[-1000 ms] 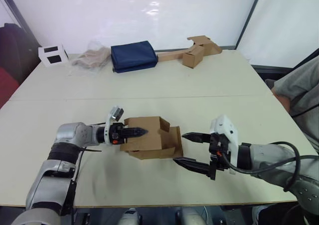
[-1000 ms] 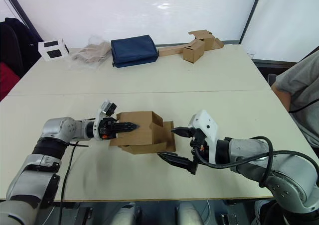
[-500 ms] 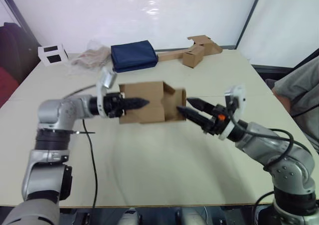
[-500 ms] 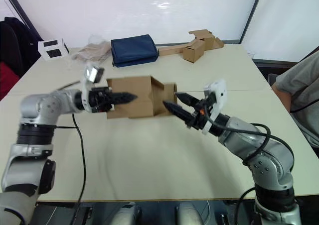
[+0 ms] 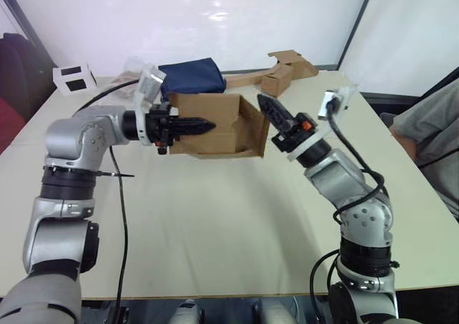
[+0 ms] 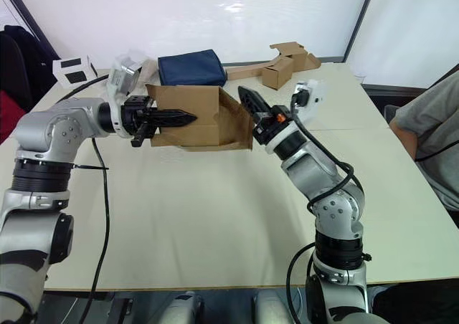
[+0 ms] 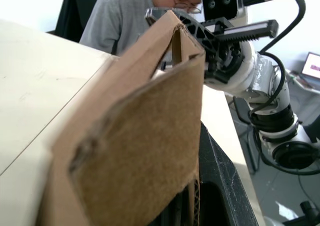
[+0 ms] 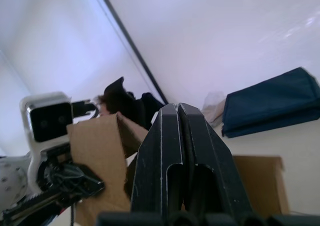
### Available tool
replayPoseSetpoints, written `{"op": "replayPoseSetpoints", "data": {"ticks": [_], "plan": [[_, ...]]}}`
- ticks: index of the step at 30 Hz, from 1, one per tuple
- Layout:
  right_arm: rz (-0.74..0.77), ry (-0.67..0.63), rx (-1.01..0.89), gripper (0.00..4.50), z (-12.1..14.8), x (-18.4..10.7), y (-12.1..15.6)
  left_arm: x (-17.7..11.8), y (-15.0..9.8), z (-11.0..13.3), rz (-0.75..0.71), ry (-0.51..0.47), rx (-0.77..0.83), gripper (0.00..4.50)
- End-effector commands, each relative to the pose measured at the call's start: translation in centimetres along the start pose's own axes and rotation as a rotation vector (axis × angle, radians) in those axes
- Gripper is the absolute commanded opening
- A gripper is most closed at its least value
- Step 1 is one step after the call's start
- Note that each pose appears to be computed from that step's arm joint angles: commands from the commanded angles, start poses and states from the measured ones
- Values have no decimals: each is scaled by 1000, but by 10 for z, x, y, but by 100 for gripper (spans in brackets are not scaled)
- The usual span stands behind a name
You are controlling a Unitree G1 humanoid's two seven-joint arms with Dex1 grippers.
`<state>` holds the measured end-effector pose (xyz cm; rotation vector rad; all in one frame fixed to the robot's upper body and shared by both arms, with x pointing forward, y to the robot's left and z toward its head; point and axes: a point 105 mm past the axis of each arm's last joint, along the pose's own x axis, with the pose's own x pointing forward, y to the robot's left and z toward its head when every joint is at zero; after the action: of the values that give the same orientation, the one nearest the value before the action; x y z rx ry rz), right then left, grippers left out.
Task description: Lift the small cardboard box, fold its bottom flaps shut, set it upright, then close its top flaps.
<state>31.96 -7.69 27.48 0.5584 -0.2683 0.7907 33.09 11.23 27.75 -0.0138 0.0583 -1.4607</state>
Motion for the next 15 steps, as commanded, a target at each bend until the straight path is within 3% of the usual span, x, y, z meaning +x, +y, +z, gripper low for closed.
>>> {"op": "replayPoseSetpoints", "data": {"ticks": [1,15], "plan": [[84,-6,-13,4,3,0,19,3,-8,23,-24,10,137,0],[148,-5,-6,4,-2,9,31,9,-22,34,-108,16,179,0]]}}
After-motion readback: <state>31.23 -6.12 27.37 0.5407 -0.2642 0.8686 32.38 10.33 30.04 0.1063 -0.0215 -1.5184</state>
